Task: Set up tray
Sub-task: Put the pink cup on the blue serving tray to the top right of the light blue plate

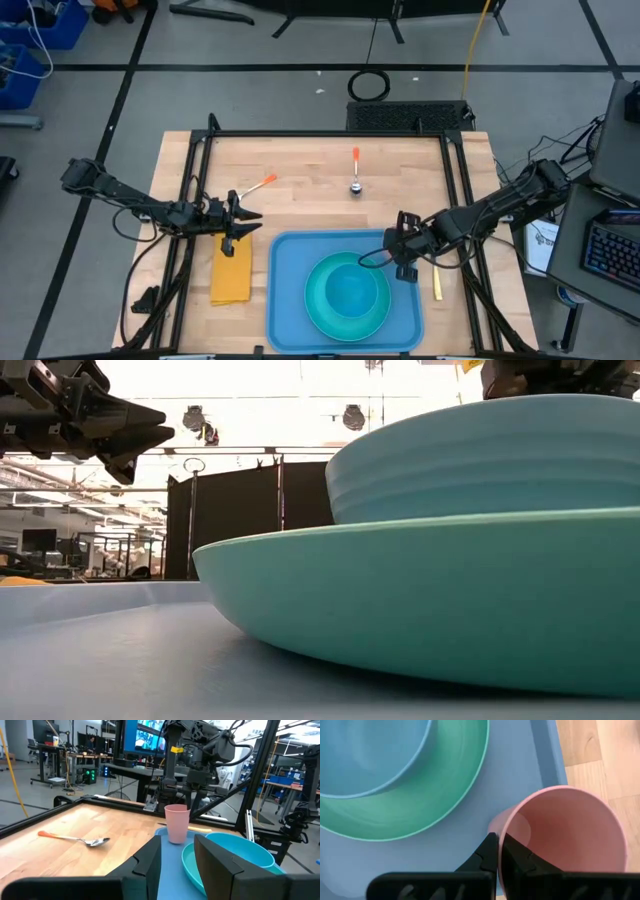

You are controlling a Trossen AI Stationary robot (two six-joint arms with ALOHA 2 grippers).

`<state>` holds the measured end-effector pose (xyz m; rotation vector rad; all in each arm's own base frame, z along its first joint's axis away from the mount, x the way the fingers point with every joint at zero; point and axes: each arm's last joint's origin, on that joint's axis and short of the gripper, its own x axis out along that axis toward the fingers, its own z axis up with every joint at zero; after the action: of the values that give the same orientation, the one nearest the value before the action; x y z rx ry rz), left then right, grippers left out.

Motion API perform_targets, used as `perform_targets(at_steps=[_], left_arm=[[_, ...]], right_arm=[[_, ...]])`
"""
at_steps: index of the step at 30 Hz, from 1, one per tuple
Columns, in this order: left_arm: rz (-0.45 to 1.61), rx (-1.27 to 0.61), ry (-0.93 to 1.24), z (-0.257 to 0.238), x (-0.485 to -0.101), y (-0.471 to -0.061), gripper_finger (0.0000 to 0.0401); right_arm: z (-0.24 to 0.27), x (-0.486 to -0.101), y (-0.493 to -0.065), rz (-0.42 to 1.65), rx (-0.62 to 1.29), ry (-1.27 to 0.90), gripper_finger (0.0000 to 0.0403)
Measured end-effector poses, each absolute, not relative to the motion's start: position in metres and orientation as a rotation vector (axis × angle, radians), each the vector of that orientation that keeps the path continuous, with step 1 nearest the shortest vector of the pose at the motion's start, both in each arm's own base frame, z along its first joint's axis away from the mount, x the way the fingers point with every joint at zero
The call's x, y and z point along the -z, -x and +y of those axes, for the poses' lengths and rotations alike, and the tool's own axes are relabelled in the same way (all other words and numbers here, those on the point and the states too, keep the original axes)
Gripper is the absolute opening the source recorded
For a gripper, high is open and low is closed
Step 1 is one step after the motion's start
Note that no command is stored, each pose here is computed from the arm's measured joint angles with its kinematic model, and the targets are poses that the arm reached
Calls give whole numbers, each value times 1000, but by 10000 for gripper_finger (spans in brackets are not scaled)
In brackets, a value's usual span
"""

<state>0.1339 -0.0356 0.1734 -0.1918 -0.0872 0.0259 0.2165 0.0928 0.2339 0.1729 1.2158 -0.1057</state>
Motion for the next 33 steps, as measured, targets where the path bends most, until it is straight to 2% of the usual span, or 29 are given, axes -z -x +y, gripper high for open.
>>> perform_targets(at_steps=[19, 33], left_arm=[[-84, -26, 193, -36, -173, -134, 120], [-66, -27, 191, -36, -171, -134, 120]], right_arm=[[93, -218, -215, 1205, 89, -184, 1], [93, -216, -215, 1222, 76, -203, 47]])
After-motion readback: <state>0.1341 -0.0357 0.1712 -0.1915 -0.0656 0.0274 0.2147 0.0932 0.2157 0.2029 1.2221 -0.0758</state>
